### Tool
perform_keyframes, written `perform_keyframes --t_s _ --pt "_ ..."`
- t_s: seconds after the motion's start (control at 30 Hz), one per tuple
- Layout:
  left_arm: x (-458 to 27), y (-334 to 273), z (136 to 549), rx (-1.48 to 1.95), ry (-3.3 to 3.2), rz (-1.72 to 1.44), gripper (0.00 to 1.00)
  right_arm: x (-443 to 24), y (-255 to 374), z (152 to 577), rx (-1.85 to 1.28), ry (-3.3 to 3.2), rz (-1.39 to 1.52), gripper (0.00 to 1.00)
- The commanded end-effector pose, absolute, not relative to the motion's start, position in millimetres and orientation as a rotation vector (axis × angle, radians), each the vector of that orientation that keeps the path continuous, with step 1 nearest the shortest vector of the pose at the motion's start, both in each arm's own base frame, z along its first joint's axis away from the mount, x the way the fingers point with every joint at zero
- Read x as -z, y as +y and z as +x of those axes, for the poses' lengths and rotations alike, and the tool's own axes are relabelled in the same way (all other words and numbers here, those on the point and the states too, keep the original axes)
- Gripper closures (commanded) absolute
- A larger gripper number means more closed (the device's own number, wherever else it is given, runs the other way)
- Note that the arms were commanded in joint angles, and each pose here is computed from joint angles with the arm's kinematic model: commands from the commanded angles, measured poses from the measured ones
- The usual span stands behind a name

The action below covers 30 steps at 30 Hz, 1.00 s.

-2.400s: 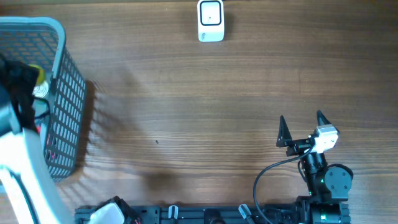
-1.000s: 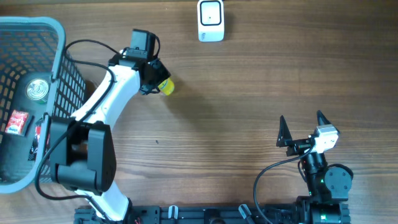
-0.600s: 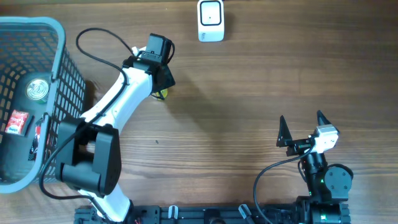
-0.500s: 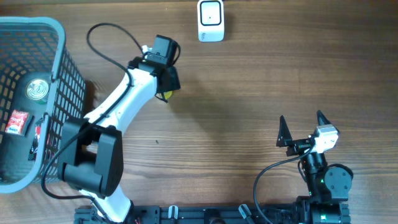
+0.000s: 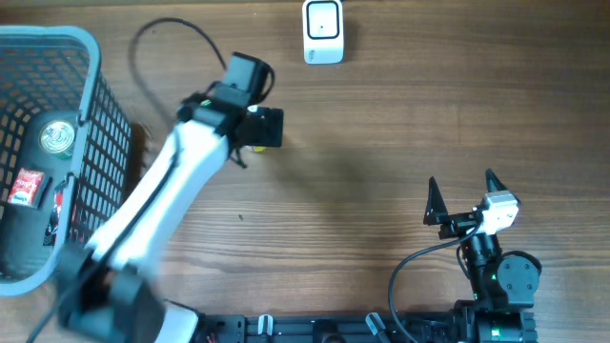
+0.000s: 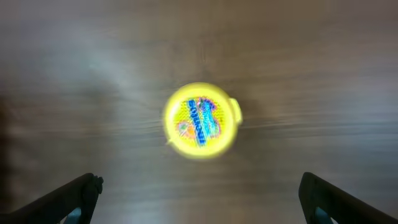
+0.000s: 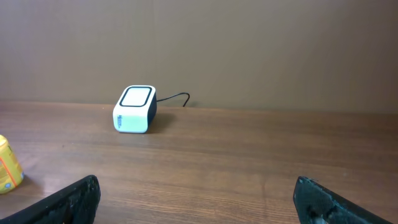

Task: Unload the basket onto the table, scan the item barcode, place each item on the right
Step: 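Lift the yellow can out and set it upright on the table, then reach into the basket and grasp the green-lidded tin with the left gripper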

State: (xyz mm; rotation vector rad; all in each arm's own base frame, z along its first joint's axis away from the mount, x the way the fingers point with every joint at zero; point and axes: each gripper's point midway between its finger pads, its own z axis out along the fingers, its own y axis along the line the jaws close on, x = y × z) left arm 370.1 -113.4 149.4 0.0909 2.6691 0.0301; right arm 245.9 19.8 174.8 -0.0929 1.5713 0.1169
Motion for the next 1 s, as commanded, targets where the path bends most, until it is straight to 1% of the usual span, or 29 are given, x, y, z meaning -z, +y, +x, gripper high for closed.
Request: perform_keyframes --t_s 0.0,0.03,0.07,0.13,0.17,0.23,0.3,0.37,0.5,0.6,0.63,0.77,0.87,0.97 --pt "-323.7 -69.6 355.0 0.035 2.203 -0.225 0.0 -176.3 19.6 245.7 -0.124 1.565 -0.08 0.0" --pt "-356.6 -47.6 345.4 0.015 2.095 -0.329 0.0 -176.3 19.6 245.7 -0.124 1.565 -0.08 0.0" --pt "-401.4 -12.2 326.9 -0.01 1.939 -0.472 0.0 -176.3 19.6 245.7 -0.124 1.565 -0.08 0.0" --pt "-451.2 39.6 295.9 -0.067 1.746 -0.639 0.0 -176.3 19.6 245.7 -0.124 1.565 -0.08 0.0" --pt "-468.7 65.1 280.9 -0.112 1.659 -0.724 0.0 -176.3 19.6 245.7 -0.124 1.565 -0.08 0.0" --pt "-487.9 108.9 257.8 -0.204 1.537 -0.86 0.0 -176.3 19.6 245.7 -0.124 1.565 -0.08 0.0" --pt "-487.4 155.9 239.7 -0.332 1.464 -1.001 0.0 -176.3 19.6 245.7 -0.124 1.565 -0.079 0.0" --pt "-460.2 195.2 242.3 -0.402 1.515 -1.113 0.0 -176.3 19.6 245.7 -0.124 1.565 -0.08 0.0" --pt "-366.1 245.7 278.1 -0.25 1.686 -1.406 0.0 -176.3 19.6 245.7 -0.124 1.565 -0.08 0.0" --pt "-292.1 277.3 298.7 -0.278 1.846 -1.546 0.0 -176.3 19.6 245.7 -0.124 1.565 -0.08 0.0" --pt "-260.3 284.2 308.0 -0.289 1.922 -1.586 0.0 -176.3 19.6 245.7 -0.124 1.565 -0.08 0.01" --pt "-175.5 289.1 337.7 -0.273 2.112 -1.651 0.0 -176.3 19.6 245.7 -0.124 1.565 -0.08 0.0" --pt "-131.0 283.9 358.2 -0.289 2.233 -1.609 0.0 -176.3 19.6 245.7 -0.124 1.565 -0.08 0.0" --pt "-97.6 280.7 372.5 -0.312 2.326 -1.55 0.0 -176.3 19.6 245.7 -0.124 1.565 -0.08 0.0"
